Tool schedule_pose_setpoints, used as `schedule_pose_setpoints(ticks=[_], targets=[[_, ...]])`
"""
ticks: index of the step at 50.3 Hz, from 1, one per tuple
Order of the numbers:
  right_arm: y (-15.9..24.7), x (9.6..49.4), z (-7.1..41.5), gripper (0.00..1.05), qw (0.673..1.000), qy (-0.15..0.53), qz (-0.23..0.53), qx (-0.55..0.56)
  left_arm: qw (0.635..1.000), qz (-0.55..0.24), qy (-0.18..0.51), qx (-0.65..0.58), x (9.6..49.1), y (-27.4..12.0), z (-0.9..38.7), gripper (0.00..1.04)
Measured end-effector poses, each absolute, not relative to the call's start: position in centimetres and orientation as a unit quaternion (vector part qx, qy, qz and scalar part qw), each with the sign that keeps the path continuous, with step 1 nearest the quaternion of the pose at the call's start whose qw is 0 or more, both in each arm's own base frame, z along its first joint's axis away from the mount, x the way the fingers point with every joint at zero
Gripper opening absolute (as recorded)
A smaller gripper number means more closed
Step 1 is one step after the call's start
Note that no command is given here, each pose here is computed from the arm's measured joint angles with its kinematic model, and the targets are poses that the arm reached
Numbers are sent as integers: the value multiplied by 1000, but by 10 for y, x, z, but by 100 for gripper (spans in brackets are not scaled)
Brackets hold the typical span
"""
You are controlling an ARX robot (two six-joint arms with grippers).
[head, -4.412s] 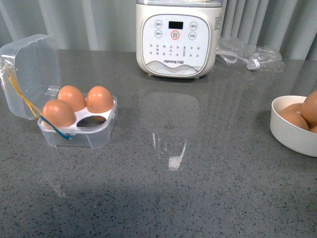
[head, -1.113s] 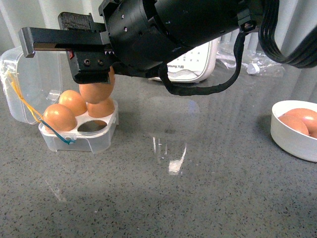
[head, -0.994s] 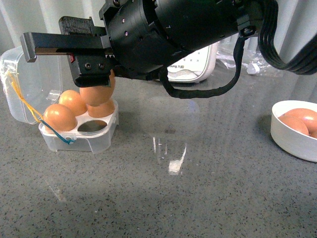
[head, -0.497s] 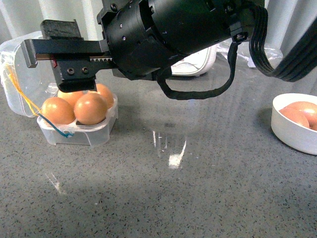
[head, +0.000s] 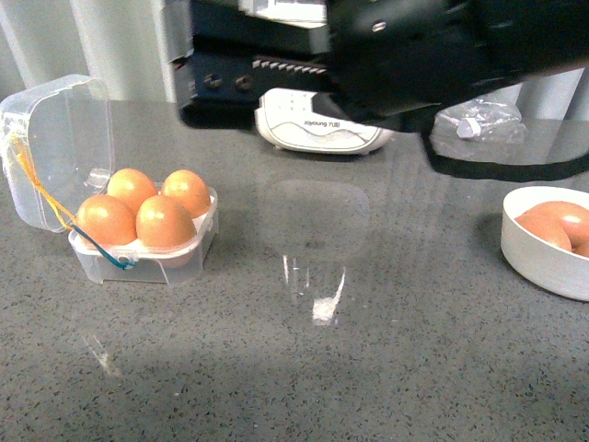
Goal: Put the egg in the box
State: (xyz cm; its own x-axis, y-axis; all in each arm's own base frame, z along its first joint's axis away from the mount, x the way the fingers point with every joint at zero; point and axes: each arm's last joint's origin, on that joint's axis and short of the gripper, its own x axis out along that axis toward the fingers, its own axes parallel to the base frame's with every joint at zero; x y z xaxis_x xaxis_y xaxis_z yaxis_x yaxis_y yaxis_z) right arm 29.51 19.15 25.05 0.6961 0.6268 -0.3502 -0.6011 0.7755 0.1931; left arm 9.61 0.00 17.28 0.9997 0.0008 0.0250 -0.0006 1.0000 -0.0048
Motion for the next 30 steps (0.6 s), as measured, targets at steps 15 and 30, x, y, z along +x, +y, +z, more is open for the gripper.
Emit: schedule_pose_setpoints(ticks=[15,30], targets=[[73,242,250,98,981,164,96,36,1000,1,-12,-2,96,0,173,98],[56,224,238,77,999,32,15,12,1000,1,-12,-2,96,0,173,98]])
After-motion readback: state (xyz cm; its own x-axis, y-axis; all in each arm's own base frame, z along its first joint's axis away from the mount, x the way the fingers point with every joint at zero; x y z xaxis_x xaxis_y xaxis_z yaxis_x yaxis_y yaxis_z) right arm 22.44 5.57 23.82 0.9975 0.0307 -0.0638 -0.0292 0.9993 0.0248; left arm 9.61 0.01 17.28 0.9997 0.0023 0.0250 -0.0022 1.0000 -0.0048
